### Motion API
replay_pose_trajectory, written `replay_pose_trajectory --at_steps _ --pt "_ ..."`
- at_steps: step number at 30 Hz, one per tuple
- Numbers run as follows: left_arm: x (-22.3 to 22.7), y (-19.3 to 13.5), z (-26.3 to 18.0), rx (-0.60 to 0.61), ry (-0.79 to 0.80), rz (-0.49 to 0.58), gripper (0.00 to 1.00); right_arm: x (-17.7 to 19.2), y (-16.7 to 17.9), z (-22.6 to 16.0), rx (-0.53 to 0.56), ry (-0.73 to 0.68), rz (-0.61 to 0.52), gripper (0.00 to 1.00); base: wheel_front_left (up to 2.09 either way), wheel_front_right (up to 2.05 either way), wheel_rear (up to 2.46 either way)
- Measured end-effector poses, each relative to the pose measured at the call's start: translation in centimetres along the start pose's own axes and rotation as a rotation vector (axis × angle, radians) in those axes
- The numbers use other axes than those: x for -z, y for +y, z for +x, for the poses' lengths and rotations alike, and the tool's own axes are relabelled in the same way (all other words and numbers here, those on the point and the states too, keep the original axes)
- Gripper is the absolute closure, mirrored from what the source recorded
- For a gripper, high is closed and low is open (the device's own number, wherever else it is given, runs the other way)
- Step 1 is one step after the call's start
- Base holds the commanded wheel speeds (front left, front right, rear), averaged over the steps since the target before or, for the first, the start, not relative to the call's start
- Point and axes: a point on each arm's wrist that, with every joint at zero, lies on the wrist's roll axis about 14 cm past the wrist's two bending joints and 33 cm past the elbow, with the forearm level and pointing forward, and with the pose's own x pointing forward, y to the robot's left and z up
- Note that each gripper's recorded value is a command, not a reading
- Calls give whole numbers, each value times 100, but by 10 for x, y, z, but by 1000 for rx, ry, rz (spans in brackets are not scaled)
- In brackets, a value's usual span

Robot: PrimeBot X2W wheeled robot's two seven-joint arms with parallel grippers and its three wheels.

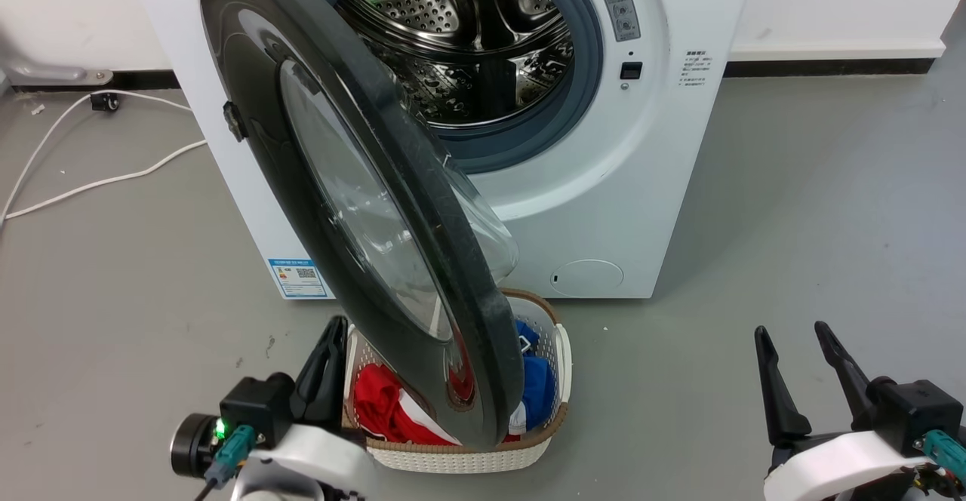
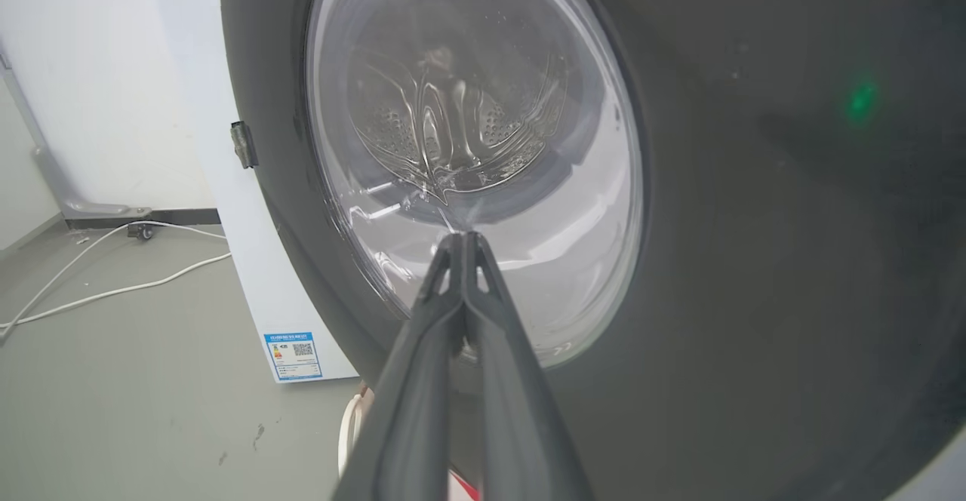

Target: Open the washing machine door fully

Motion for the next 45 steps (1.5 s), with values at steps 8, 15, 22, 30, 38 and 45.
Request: replay_pose_trajectory --at_steps 8,15,22,30,38,45 --pt "-59 -1 16 7 -173 38 100 0 1 1 0 -1 -1 0 0 0 0" --pt "-160 -21 26 54 -466 74 100 -1 2 2 -4 0 -12 0 0 0 0" --pt "-243 -64 6 170 -716 114 100 -3 4 2 -10 -3 -18 0 0 0 0" --pt "-261 -125 -14 376 -748 74 100 -2 3 0 -3 4 -15 0 0 0 0" --pt "-179 -175 -20 547 -420 -75 100 0 4 0 -2 13 -14 0 0 0 0" --pt "-83 -214 -37 651 -70 -136 100 4 3 -1 2 27 -9 0 0 0 0"
